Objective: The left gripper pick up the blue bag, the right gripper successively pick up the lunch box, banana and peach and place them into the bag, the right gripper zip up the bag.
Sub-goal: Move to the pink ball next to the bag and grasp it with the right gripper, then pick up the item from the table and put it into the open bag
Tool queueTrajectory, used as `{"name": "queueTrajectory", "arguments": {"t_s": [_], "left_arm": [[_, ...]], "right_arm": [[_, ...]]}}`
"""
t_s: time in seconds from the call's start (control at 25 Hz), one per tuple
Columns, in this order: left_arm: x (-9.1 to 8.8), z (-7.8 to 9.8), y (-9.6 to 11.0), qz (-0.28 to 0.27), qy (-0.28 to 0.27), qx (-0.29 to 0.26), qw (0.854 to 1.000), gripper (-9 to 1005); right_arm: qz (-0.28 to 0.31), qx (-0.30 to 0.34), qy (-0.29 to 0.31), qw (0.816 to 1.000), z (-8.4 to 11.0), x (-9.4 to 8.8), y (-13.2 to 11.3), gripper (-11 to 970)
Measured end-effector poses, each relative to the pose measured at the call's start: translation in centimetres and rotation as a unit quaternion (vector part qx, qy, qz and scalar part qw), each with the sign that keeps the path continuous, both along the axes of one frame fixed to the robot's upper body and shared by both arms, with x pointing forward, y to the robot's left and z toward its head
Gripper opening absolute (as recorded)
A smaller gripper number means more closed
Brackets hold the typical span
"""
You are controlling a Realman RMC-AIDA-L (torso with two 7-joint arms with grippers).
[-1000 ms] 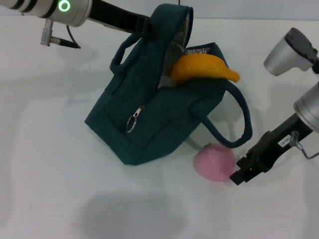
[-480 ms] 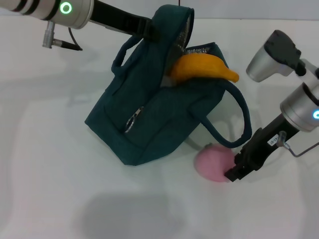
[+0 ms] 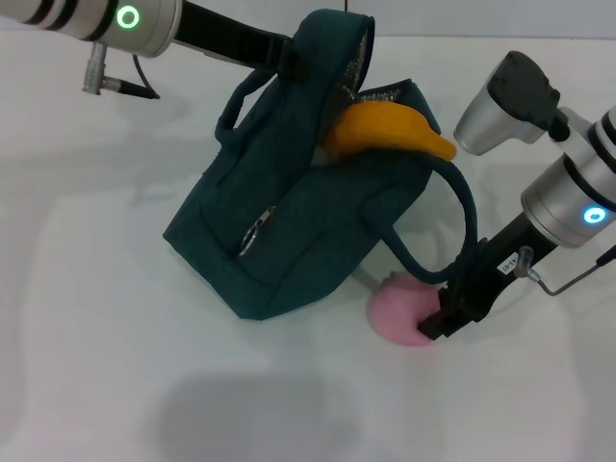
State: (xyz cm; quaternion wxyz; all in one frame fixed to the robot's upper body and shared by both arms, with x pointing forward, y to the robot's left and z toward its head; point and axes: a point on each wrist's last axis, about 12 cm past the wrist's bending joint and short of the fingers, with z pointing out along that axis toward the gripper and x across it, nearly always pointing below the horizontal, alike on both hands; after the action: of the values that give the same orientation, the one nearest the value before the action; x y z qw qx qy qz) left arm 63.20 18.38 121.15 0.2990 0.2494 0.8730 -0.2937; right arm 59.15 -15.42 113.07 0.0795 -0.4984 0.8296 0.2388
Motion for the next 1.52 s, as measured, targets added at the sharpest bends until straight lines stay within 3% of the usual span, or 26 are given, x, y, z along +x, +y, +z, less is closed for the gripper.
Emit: {"name": "queueTrajectory", "arguments": {"t_s": [0.2,0.44,0.68,0.84,0.88,0.92,1.2,1.4,1.52], "left_arm": [[0.0,0.1,-0.1,-0.001,-0.001,0.000,1.000,36],[0.0,0.1,-0.2,-0.002,-0.002,0.000,1.000,36],[0.0,0.1,-0.1,-0.002,-0.001,-0.001,1.000,36],[0.1,0.1,-0.1,-0.002,-0.001,0.000,1.000,36],[0.1,0.1,-0.1,-0.001,-0.001,0.000,1.000,36],[0.1,0.1,-0.1,-0.001,-0.001,0.000,1.000,36],[0.0,0.0,-0.1,-0.001,0.001,-0.001,1.000,36],[-0.1,0.0,-0.2,-0.003,0.004,0.000,1.000,36],[-0.2,-0.1,-0.1,-0.002,0.005,0.000,1.000,36]], "right_arm": [[0.006,-0.006,0.003,1.000,-0.2,-0.1,0.2,445],[0.000,-0.006,0.004,1.000,-0.3,0.1,0.0,213],[-0.017,0.014,0.030,0.999,0.7,0.1,-1.2,53],[-0.047,0.041,0.076,0.995,2.3,0.1,-4.2,41],[-0.065,0.054,0.092,0.992,2.9,0.0,-5.9,38],[-0.065,0.054,0.092,0.992,2.9,0.0,-5.9,35],[-0.144,0.068,0.144,0.977,2.9,-1.8,-12.4,29],[-0.191,0.082,0.147,0.967,2.5,-2.8,-15.5,29],[-0.218,0.120,0.104,0.963,3.7,-2.9,-17.0,29]]}}
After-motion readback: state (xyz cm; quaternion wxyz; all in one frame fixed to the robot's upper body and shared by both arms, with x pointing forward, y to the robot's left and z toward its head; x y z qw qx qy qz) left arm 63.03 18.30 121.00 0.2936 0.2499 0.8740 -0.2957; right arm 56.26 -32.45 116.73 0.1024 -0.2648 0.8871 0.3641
